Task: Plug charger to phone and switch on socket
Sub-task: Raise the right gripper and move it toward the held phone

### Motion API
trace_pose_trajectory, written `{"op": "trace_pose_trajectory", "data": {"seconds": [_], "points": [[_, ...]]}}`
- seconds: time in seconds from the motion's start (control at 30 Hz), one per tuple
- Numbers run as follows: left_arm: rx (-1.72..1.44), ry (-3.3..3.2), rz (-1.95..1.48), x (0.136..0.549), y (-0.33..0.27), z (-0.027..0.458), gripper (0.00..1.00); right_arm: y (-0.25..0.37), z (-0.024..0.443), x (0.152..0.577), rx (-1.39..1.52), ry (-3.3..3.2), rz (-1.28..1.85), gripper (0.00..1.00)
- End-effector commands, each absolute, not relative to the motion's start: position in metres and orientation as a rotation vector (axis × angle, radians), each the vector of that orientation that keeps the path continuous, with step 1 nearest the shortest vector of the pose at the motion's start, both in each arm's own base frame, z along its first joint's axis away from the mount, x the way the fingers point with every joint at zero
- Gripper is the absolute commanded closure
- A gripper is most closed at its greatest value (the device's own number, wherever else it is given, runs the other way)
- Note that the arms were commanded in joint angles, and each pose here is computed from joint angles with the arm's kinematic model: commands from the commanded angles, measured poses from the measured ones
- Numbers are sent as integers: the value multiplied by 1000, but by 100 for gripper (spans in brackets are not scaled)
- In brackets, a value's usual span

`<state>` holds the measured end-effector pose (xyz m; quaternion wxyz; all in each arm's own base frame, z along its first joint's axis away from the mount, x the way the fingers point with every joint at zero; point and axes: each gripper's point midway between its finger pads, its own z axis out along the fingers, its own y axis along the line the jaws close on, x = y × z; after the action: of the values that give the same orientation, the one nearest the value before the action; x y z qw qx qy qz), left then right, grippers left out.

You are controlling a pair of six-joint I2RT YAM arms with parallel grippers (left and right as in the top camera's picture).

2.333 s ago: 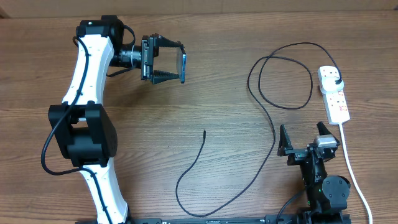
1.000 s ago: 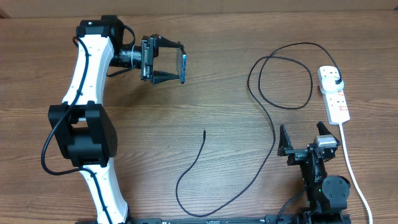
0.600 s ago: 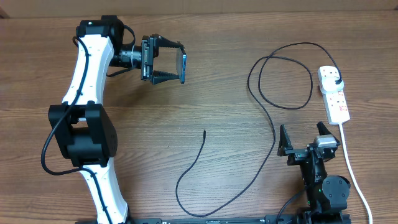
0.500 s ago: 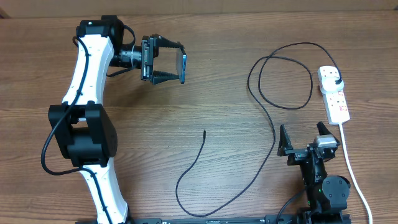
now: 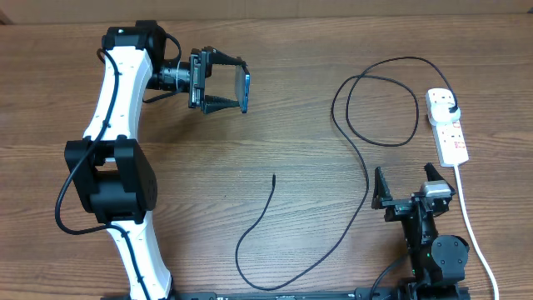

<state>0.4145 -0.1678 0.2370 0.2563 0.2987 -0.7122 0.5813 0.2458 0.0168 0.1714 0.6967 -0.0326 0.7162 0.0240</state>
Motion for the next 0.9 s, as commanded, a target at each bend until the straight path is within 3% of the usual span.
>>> {"op": "trace_pose_trajectory", "data": {"seconds": [0.0,0.87], "points": [[796,-1914,1623,418,-167,251,96,18,170,246,-74,1593,58,0],[744,-2094,1568,417,-163,231,96,18,170,246,-74,1594,58,0]]}}
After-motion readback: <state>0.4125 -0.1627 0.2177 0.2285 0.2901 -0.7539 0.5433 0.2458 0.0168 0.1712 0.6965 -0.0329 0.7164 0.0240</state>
